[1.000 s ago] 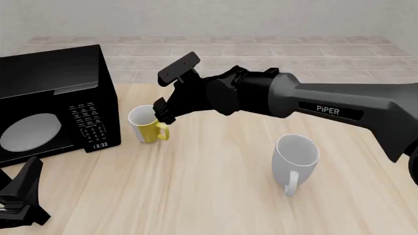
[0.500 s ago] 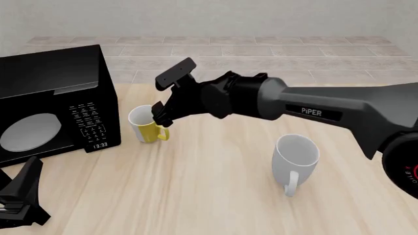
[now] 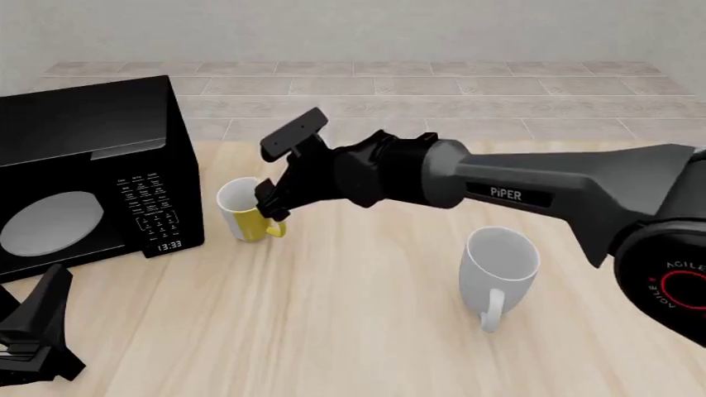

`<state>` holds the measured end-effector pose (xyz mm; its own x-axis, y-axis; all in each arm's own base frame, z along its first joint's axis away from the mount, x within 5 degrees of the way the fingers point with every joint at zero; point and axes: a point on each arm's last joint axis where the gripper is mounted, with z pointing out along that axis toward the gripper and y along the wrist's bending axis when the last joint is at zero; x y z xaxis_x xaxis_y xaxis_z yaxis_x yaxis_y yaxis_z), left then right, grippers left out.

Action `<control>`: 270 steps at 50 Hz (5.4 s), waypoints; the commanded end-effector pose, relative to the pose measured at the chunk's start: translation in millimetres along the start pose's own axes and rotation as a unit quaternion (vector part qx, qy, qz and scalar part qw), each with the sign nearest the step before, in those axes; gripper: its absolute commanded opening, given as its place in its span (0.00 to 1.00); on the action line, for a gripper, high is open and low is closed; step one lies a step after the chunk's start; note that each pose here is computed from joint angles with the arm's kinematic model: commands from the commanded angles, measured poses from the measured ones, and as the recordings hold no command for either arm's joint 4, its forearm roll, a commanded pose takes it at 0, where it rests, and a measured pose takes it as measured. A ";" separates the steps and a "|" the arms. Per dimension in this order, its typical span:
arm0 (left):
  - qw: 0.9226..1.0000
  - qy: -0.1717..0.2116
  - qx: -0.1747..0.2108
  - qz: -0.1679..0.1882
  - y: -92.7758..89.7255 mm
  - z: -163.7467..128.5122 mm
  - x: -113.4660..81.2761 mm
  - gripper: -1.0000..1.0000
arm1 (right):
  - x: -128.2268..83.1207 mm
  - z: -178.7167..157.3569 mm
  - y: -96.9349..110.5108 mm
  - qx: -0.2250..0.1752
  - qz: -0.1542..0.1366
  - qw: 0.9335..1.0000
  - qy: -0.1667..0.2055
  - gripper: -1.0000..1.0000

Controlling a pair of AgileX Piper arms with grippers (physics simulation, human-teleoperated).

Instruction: Put the yellow and white mug to the front of the white mug.

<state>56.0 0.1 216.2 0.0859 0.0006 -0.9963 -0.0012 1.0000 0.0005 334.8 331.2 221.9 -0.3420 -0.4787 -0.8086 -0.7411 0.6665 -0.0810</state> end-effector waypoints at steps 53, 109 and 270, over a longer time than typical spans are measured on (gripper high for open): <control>1.000 0.000 0.000 0.001 0.0 -0.1 -0.1 1.00 | 17.2 42.0 1.1 -0.002 0.019 1.000 0.025 1.00; 1.000 0.000 0.000 0.001 0.0 -0.1 0.0 1.00 | 35.4 64.9 4.5 -0.003 0.039 0.998 0.045 0.00; 1.000 0.000 0.000 0.000 0.0 -0.1 0.0 1.00 | -3.1 -184.6 -78.6 0.103 0.039 0.993 -0.035 0.00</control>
<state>56.0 0.1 216.2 0.0859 0.0006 -0.9963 -0.0012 1.0000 0.0005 289.3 188.0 332.0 -0.3442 -0.4083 -0.8455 -0.6052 0.7850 -0.1327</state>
